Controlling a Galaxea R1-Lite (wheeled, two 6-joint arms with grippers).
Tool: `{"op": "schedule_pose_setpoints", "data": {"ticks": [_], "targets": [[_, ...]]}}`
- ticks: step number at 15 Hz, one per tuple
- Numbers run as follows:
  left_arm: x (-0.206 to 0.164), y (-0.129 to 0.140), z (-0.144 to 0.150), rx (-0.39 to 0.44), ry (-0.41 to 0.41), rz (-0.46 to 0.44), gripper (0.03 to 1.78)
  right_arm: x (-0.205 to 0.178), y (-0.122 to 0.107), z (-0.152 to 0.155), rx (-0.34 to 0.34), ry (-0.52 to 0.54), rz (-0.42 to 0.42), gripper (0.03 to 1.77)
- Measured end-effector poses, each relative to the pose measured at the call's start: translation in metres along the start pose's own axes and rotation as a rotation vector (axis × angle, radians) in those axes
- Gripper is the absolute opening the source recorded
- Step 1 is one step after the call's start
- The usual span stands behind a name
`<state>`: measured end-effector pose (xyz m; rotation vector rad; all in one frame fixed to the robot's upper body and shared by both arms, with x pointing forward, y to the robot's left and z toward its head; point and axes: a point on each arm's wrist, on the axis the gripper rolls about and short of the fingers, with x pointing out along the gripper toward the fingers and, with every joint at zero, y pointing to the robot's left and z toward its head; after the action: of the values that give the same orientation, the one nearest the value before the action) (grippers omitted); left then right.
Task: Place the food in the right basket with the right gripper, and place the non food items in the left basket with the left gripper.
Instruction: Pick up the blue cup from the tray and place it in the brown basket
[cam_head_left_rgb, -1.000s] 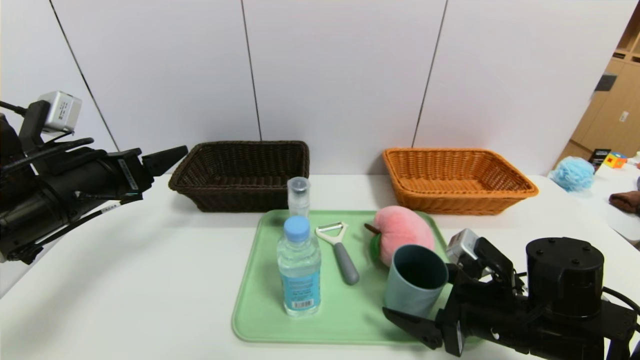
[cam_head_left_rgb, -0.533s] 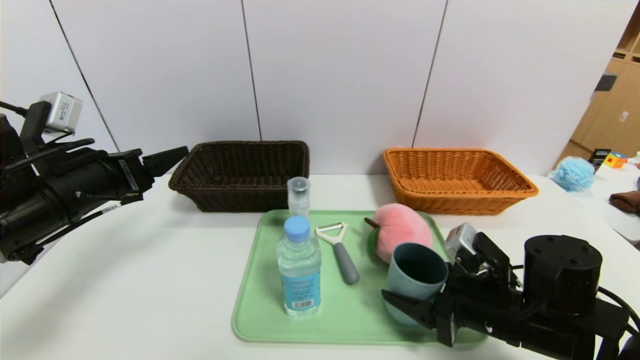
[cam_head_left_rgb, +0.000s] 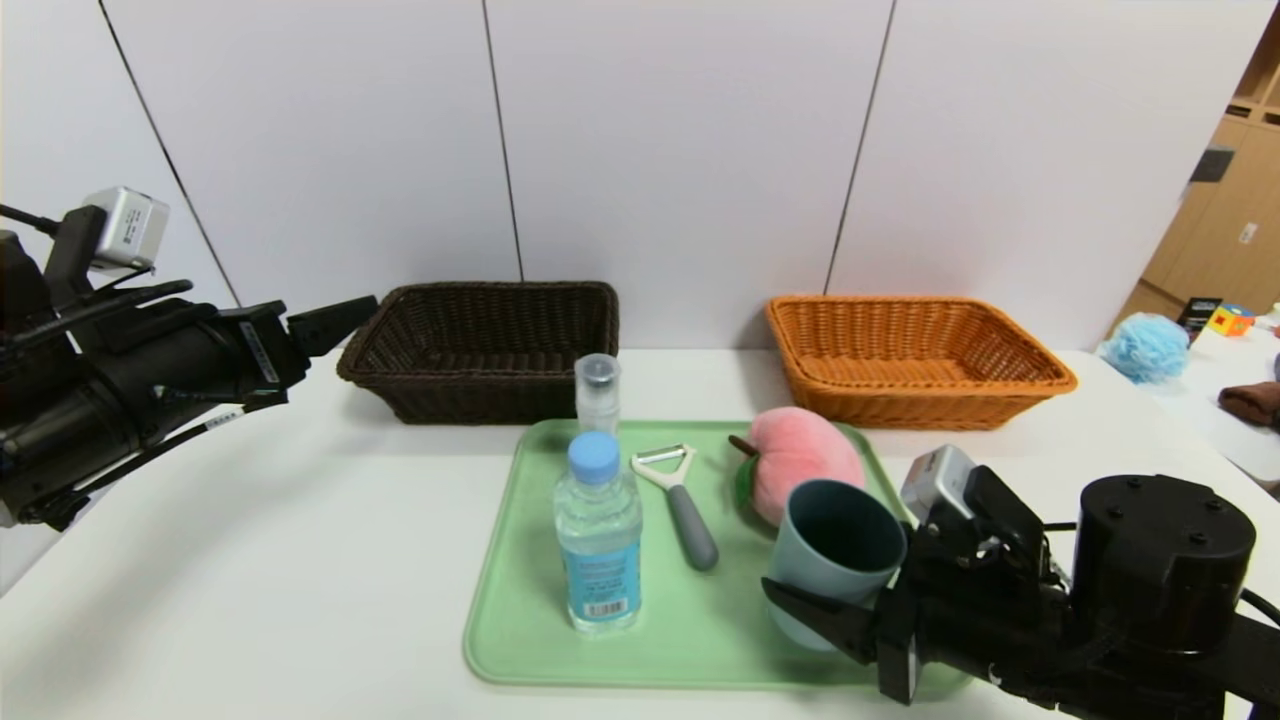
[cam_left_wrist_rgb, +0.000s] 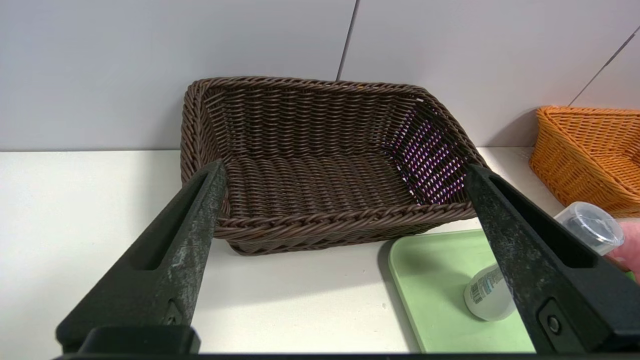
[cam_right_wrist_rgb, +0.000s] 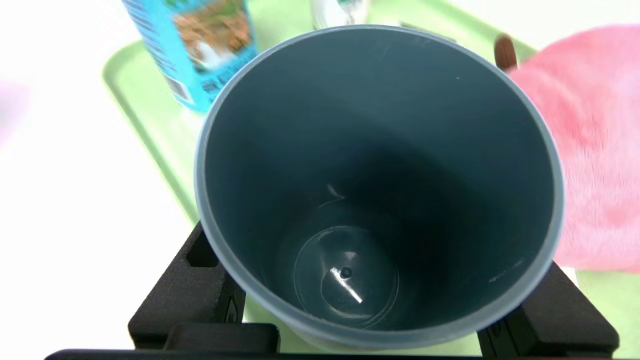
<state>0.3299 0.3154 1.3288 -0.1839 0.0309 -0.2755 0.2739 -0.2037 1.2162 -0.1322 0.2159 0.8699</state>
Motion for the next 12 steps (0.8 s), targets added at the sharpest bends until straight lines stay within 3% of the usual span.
{"op": "schedule_pose_setpoints", "data": {"ticks": [5,12], "targets": [[0.000,0.000,0.000,0.002,-0.001,0.000,1.69,-0.006,0.008,0.038,-0.039,-0.121,-0.049,1.16],[-0.010,-0.003,0.007,0.018,-0.037,0.031,1.69,0.020,-0.025,0.144,-0.056,-0.287,-0.132,1.16]]}}
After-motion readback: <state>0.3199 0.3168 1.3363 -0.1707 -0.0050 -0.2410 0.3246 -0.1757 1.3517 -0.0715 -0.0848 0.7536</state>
